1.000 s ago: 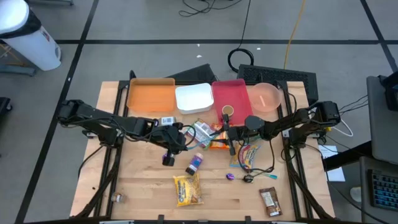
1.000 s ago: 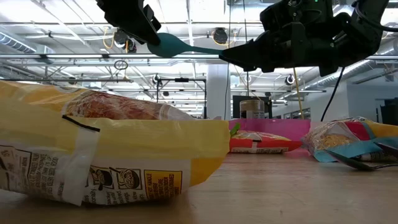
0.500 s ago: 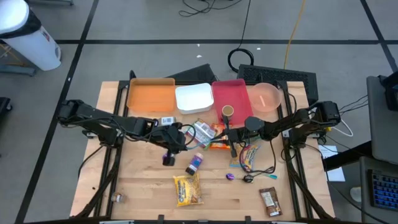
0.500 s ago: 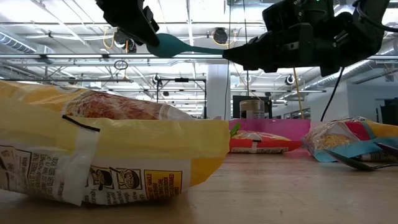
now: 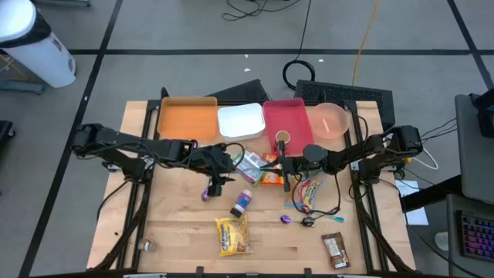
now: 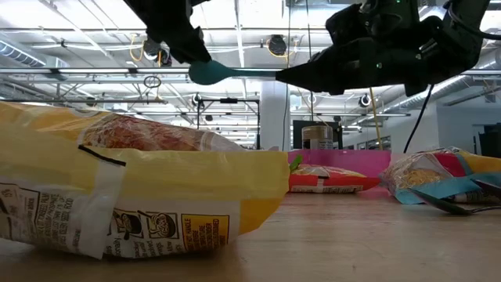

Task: Pick & Place Food Item
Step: Put the blue baby spoon into the orange bin

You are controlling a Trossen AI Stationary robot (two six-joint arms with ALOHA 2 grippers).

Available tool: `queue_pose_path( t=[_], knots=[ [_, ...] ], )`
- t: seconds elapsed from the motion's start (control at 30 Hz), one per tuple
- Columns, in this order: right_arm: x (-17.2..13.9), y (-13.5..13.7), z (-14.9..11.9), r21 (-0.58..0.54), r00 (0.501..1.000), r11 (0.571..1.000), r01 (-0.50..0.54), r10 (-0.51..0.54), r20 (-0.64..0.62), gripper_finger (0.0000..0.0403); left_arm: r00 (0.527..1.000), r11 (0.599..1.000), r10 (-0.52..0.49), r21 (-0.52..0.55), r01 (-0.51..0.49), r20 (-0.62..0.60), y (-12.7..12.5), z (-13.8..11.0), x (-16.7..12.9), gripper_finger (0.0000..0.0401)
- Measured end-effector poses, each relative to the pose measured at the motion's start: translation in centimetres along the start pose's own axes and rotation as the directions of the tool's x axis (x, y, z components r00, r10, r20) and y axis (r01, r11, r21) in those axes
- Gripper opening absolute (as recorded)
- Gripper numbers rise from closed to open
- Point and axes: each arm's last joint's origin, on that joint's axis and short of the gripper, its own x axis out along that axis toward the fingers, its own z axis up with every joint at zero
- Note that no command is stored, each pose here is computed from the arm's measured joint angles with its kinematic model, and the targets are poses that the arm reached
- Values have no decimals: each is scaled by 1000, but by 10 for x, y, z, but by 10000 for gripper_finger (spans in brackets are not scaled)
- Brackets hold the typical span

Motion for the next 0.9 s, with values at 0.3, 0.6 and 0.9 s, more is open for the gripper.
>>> queue_pose_path(
  t=[0.3, 0.6, 0.9],
  knots=[
    [0, -3, -2, 8, 999, 1000, 28, -28, -16, 2, 967, 967, 255, -16, -255, 24, 18, 2, -19, 208],
    [-2, -17, -10, 54, 985, 987, 151, -146, -97, 2, 949, 962, 274, -51, -269, 158, 12, 2, -87, 191],
    [-5, -30, -10, 115, 978, 972, 205, -197, -73, 2, 917, 975, 216, -132, -181, 336, -3, -25, -156, 170]
  ],
)
